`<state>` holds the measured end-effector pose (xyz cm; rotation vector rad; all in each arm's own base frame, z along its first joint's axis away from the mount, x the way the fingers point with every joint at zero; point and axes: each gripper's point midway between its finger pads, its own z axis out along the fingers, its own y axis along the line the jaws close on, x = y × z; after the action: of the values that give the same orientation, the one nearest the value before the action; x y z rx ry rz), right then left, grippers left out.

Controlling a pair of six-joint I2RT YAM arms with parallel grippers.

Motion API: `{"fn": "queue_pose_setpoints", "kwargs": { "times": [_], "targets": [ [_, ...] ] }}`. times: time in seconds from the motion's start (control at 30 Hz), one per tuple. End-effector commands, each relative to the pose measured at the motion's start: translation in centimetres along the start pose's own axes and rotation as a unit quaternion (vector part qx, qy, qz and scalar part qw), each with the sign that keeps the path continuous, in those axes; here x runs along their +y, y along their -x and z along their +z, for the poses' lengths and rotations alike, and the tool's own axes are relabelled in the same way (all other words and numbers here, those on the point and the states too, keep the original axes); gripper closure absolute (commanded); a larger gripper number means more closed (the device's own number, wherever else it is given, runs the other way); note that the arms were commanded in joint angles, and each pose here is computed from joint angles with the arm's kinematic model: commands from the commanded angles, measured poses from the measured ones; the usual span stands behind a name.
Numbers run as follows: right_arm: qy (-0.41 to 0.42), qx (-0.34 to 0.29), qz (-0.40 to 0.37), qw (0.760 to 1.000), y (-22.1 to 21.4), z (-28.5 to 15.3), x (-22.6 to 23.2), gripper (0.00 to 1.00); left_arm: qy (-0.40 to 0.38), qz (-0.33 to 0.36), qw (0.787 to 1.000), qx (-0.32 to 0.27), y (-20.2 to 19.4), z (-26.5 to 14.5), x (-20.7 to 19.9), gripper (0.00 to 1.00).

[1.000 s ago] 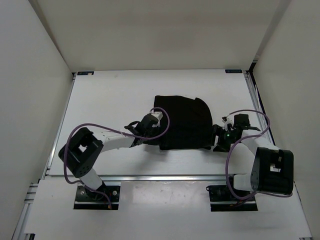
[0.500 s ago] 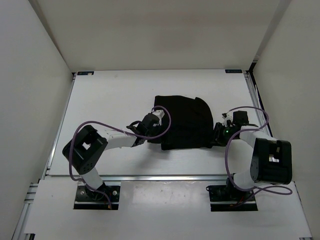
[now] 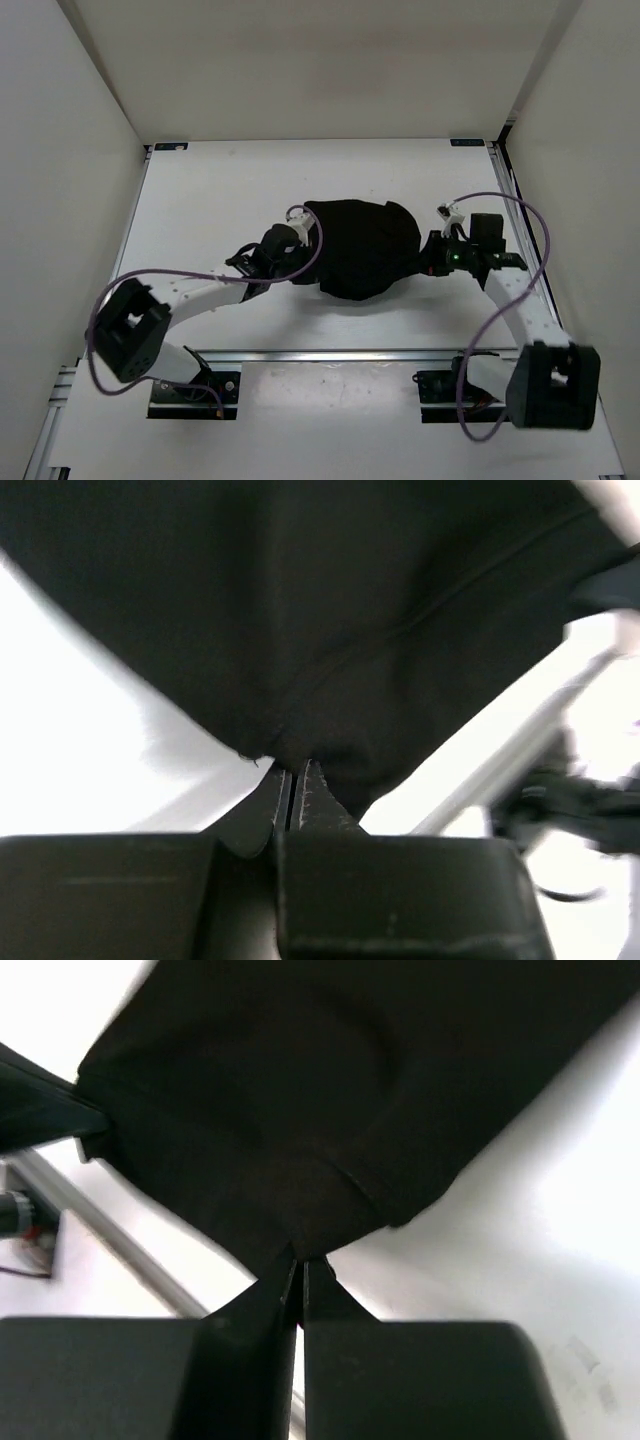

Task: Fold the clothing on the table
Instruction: Fold the skirt

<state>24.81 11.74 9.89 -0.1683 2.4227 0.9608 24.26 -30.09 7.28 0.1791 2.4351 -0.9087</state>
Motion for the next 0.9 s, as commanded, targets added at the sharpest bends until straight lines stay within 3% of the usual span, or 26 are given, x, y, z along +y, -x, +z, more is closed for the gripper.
{"fn": "queue_pose_setpoints", "kwargs": {
  "times": [0.0, 0.1, 0.2, 0.27, 0.3, 0.4, 0.53, 0.63, 0.7, 0.73, 0.77, 0.8, 0.87],
  "targets": [
    [0.016, -0.087, -0.160, 0.983, 3.8, -1.7, 4.3, 1.00, -0.056, 0.004, 0.992, -0.109, 6.6, -4.0, -3.6, 1.00],
    [-0.005, -0.127, -0.206, 0.970, 7.2, -2.2, 5.7, 1.00, -0.051, -0.005, 0.991, -0.123, 11.1, -4.3, -3.0, 1.00],
    [0.013, -0.163, -0.199, 0.966, 12.9, -3.3, 6.6, 1.00, -0.059, 0.004, 0.989, -0.135, 15.4, -3.8, -3.3, 1.00],
    [0.015, -0.157, -0.169, 0.973, 16.0, -2.5, 5.2, 1.00, -0.061, 0.014, 0.985, -0.161, 20.6, -4.1, -3.7, 1.00],
    [0.021, -0.177, -0.176, 0.968, 18.7, -3.7, 5.9, 1.00, -0.046, 0.007, 0.989, -0.142, 20.6, -2.8, -2.4, 1.00],
    [0.030, -0.192, -0.164, 0.967, 24.1, -4.0, 4.6, 0.99, -0.047, 0.016, 0.985, -0.165, 25.2, -2.4, -2.9, 1.00],
    [0.057, -0.260, -0.205, 0.942, 28.7, -7.3, 5.6, 1.00, -0.082, 0.068, 0.961, -0.257, 30.3, -6.2, -7.0, 1.00],
    [0.095, -0.301, -0.235, 0.919, 28.6, -10.2, 8.0, 1.00, -0.078, 0.135, 0.936, -0.314, 30.5, -10.0, -10.5, 1.00],
    [0.096, -0.281, -0.244, 0.923, 25.3, -9.2, 8.3, 1.00, -0.057, 0.176, 0.929, -0.321, 27.4, -10.2, -10.4, 1.00],
    [0.090, -0.253, -0.240, 0.933, 22.5, -7.4, 7.6, 0.99, -0.059, 0.175, 0.915, -0.357, 27.5, -12.6, -10.9, 1.00],
    [0.090, -0.243, -0.254, 0.932, 20.8, -6.6, 8.7, 1.00, -0.061, 0.164, 0.918, -0.357, 25.6, -12.9, -9.9, 1.00],
    [0.066, -0.209, -0.253, 0.942, 17.2, -4.6, 8.2, 1.00, -0.062, 0.142, 0.932, -0.328, 22.9, -11.6, -8.0, 1.00],
    [0.019, -0.136, -0.243, 0.960, 10.5, -1.2, 6.0, 1.00, -0.072, 0.130, 0.939, -0.310, 19.5, -11.9, -7.3, 1.00]
  ]
}}
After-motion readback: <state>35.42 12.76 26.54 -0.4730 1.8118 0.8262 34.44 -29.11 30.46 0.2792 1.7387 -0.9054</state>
